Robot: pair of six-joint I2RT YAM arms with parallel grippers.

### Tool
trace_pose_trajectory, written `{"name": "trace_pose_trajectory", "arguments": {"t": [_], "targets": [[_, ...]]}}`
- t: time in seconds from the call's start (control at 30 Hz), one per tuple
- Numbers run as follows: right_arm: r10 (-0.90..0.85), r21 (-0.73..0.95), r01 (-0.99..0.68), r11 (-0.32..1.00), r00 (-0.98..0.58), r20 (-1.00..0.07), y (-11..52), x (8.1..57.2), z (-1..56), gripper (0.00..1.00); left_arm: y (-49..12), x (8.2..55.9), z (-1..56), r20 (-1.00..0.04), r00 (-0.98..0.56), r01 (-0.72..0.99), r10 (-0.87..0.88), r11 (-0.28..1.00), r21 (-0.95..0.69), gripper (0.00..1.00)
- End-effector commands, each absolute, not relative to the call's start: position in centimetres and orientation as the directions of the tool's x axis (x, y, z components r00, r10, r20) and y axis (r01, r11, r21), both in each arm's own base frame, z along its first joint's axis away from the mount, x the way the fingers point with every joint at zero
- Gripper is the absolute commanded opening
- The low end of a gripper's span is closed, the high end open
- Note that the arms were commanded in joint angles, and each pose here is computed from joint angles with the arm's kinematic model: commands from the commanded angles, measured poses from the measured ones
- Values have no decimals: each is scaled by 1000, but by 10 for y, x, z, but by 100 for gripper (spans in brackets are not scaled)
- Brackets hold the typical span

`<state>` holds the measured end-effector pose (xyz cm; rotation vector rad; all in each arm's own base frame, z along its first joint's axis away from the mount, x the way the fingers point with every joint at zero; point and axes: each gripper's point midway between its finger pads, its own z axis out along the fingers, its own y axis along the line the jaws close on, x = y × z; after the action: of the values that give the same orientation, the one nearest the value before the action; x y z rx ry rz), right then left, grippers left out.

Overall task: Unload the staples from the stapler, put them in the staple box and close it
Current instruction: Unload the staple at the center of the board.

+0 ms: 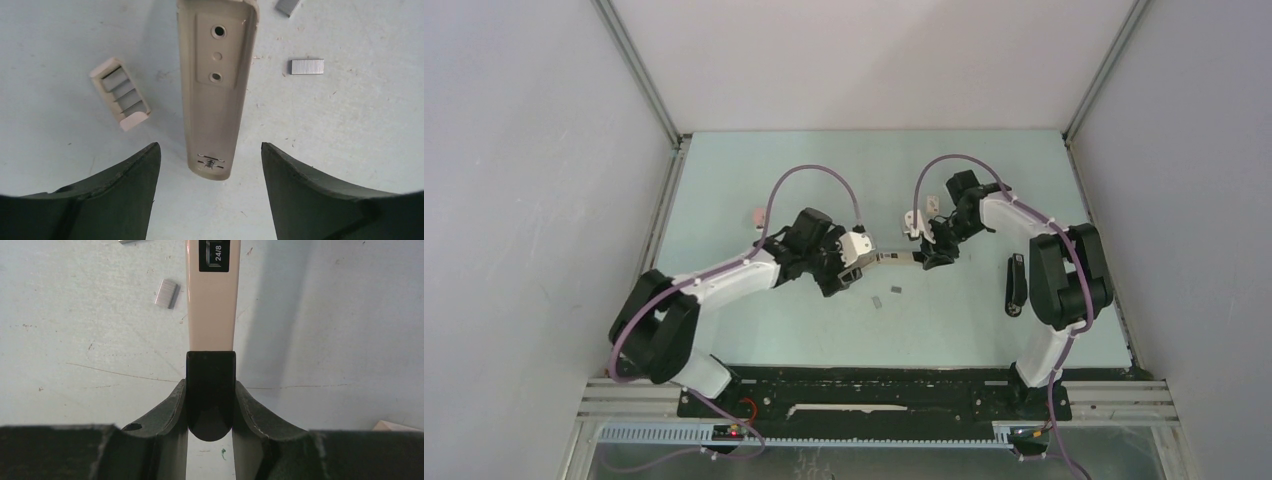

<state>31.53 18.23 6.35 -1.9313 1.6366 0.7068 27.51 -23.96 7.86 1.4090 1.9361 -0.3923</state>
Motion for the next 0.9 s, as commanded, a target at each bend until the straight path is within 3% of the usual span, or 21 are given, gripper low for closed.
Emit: {"name": "trace_pose_trajectory", "arguments": {"t": [0.0, 0.1, 0.27, 0.53, 0.6, 0.73, 0.77, 0.87], "targets": [[-663, -126, -978, -163, 203, -721, 187, 320, 95, 0, -258, 282, 87, -670, -86, 956, 738, 250, 151, 78], [-658, -129, -978, -163, 205, -724, 182, 320, 96, 0, -263, 286, 83, -661, -81, 959, 746, 239, 152, 77], [-637, -132, -979, -153, 200, -744, 176, 321, 101, 0, -274, 290, 76, -652, -108, 966, 750, 234, 110, 67], [-608, -115, -983, -143, 179, -774, 173, 319, 102, 0, -280, 290, 53, -633, -151, 964, 759, 255, 76, 64], [-608, -113, -983, -145, 179, -774, 173, 319, 101, 0, -280, 292, 53, -638, -154, 960, 754, 266, 83, 50], [-614, -114, -983, -141, 177, -769, 172, 321, 99, 0, -278, 295, 58, -647, -164, 951, 745, 294, 97, 6], [-615, -112, -984, -140, 175, -769, 171, 321, 99, 0, -277, 295, 62, -656, -164, 946, 736, 306, 107, 1], [-620, -112, -985, -129, 169, -766, 169, 323, 99, 0, -272, 295, 78, -690, -147, 929, 709, 339, 150, 0]]}}
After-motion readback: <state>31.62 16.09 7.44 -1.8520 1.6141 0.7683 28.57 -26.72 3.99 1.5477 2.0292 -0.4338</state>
